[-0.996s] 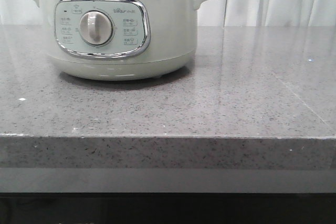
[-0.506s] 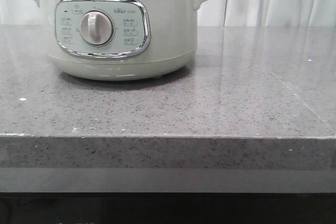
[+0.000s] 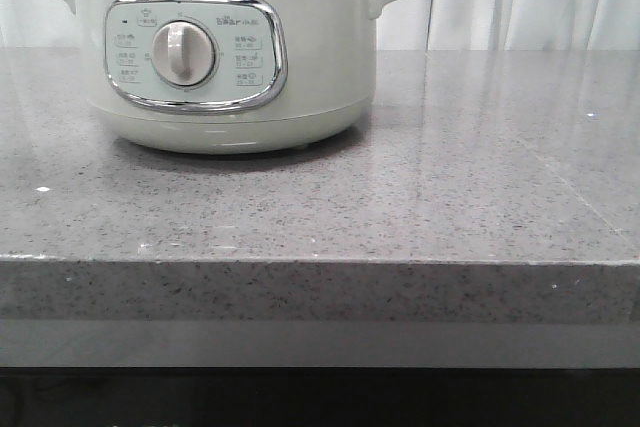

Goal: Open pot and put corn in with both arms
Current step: 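Open the left gripper and lift it off the lid knob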

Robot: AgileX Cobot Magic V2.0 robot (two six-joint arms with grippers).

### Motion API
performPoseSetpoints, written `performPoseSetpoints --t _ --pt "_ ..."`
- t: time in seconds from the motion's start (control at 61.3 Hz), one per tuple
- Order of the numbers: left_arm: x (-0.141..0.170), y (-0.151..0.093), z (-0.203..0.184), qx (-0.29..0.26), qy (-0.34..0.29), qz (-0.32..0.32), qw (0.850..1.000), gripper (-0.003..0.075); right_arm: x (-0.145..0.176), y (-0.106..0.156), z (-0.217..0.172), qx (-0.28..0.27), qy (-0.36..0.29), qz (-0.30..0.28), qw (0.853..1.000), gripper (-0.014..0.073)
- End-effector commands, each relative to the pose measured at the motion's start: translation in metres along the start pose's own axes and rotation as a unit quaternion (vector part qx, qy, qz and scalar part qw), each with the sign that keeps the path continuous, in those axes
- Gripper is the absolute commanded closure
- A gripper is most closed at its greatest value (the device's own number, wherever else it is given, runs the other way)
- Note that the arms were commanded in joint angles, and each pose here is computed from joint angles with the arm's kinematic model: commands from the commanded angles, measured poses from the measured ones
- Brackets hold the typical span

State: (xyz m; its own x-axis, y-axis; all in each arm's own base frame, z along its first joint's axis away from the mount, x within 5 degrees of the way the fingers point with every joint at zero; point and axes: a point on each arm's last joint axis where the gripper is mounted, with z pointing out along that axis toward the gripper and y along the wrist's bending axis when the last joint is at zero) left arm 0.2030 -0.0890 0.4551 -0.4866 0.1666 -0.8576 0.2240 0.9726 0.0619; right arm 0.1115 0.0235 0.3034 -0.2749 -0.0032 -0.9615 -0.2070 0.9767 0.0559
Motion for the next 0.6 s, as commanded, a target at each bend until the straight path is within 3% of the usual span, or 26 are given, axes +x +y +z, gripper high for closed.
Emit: performPoseSetpoints --t 0.0,0.245,0.588 --pt "0.009 0.007 -0.022 0.006 -0.066 -0.012 0.998 0.0741 -0.016 -0.001 -0.003 0.009 -0.053 0.000 0.999 0.0662" --pt "0.064 0.027 -0.045 -0.025 -0.093 -0.028 0.995 0.0741 -0.016 -0.001 -0.003 0.009 -0.056 0.000 0.998 0.0662" --pt "0.141 0.045 -0.079 -0.017 -0.131 -0.048 0.990 0.0741 -0.015 -0.001 -0.003 0.008 -0.052 0.000 0.999 0.0662"
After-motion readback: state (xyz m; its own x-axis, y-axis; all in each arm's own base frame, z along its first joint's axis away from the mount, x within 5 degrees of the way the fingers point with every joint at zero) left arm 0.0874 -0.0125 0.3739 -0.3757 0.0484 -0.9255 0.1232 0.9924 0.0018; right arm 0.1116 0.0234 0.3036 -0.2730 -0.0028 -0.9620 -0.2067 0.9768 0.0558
